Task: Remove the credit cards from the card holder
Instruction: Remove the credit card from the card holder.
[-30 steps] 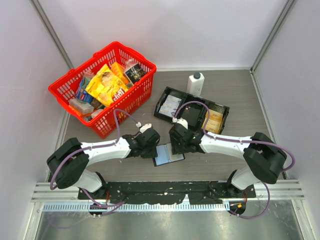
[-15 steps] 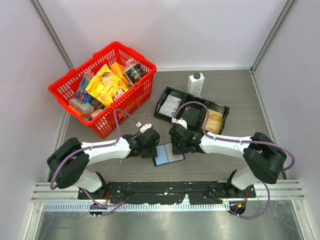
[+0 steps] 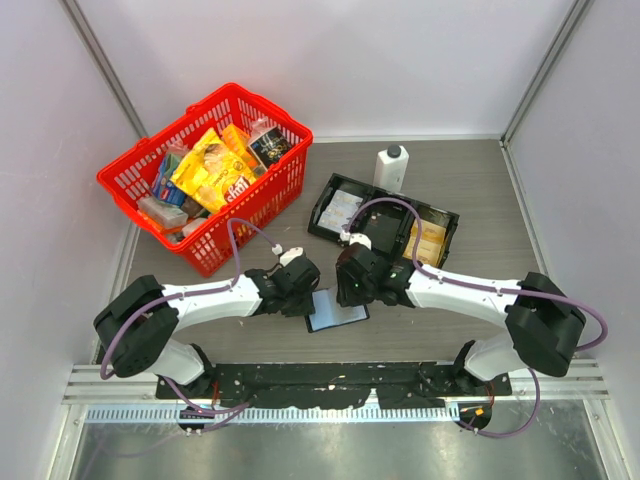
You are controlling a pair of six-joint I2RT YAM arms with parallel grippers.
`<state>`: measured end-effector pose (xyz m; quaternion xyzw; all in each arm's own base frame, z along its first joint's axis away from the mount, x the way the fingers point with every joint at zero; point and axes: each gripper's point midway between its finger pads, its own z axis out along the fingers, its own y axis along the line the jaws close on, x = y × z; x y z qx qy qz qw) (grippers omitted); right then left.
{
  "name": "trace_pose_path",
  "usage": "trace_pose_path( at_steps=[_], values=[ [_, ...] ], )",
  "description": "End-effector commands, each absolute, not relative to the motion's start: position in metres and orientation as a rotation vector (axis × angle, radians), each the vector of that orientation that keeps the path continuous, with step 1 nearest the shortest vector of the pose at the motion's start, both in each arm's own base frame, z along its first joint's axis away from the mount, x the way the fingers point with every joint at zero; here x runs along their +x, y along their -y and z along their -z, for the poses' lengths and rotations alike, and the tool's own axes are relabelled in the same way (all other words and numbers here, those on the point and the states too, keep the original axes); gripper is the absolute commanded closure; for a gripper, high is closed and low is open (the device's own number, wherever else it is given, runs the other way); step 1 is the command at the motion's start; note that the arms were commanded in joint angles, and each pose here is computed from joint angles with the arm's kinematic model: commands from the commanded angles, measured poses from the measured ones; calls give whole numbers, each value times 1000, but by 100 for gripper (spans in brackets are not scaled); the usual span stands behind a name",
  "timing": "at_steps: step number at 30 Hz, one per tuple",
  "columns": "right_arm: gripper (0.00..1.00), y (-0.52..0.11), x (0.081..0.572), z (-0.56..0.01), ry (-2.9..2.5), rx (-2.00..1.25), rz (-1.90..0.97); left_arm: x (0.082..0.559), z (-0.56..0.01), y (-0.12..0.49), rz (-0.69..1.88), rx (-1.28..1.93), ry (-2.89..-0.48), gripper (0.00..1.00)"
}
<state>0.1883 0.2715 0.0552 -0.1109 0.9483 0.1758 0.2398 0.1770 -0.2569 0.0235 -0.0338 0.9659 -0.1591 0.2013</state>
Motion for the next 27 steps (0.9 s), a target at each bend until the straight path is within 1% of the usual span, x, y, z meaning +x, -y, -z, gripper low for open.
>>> trace_pose_path(
  at_steps=[1,8,15,23,27],
  values=[
    [64,-314,188,-104,-2487,-329,-727,175,-23,266,502,-112,-2697,68],
    [63,-321,184,-100,-2493,-337,-752,175,-23,265,501,-115,-2696,68],
    [64,-333,171,-89,-2528,-387,-857,175,-25,264,507,-137,-2684,68],
    [60,-318,178,-76,-2526,-339,-761,178,-35,253,477,-158,-2645,68],
    [58,-309,182,-71,-2523,-327,-739,179,-48,237,416,-170,-2611,67]
  ],
)
